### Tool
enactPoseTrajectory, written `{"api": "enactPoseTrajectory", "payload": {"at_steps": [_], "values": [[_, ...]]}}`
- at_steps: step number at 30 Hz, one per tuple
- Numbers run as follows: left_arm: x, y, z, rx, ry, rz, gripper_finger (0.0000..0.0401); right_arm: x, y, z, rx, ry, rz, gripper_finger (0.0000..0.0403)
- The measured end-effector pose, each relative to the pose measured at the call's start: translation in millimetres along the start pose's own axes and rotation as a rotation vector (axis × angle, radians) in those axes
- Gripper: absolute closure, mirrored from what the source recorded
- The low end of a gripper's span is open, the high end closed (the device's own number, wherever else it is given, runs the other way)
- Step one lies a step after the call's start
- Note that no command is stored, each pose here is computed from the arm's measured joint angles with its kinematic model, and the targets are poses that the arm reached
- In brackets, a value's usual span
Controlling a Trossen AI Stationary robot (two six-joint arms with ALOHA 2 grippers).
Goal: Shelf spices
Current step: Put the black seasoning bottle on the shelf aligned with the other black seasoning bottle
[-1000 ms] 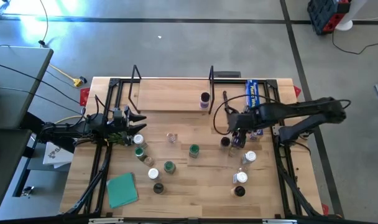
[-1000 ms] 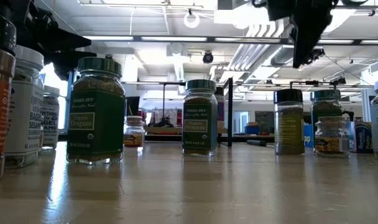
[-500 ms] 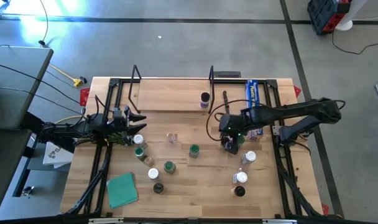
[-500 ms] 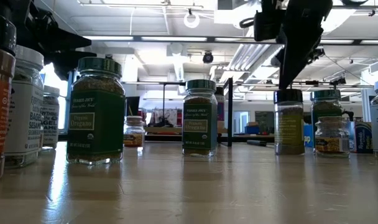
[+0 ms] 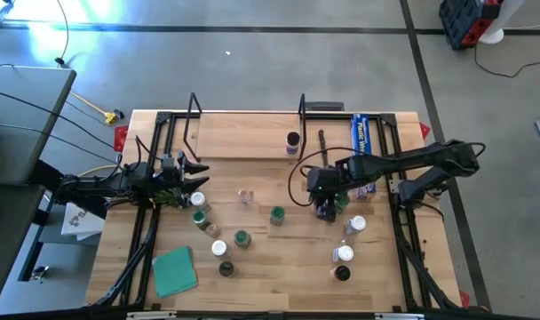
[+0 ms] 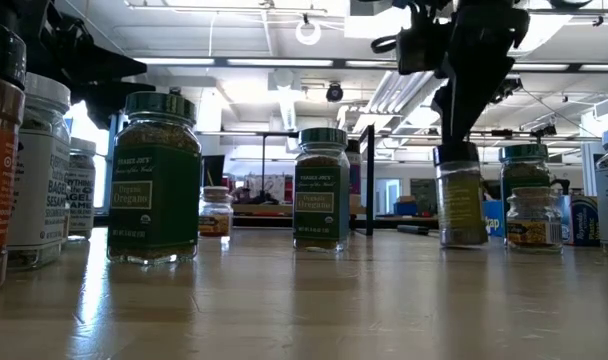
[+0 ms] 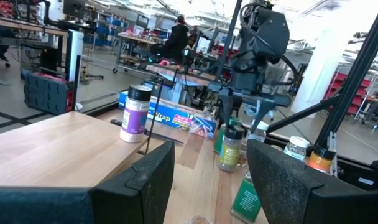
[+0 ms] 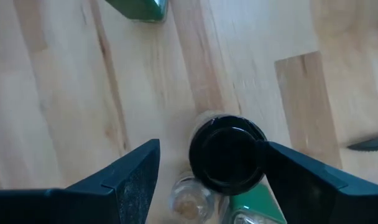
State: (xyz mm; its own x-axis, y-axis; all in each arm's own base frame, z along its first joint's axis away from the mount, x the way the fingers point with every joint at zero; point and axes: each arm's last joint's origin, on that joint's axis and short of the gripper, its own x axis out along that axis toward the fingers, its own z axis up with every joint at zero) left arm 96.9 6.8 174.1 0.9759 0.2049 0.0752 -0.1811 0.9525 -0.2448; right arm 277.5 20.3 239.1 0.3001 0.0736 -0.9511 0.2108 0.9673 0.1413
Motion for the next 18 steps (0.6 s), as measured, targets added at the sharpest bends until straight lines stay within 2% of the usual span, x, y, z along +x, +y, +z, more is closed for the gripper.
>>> {"api": "enactPoseTrajectory", "payload": {"at_steps": [10,18], "values": [[0.0,-0.1,0.2,0.000,0.000,0.000,0.0206,-19.4,4.9,11.6,-0.008,-0.041,0.006,0.0128],[0.0,-0.3,0.1,-0.001,0.002,-0.008,0.0206,-19.5,8.7,7.8,-0.042,-0.023,-0.026,0.0128]]}}
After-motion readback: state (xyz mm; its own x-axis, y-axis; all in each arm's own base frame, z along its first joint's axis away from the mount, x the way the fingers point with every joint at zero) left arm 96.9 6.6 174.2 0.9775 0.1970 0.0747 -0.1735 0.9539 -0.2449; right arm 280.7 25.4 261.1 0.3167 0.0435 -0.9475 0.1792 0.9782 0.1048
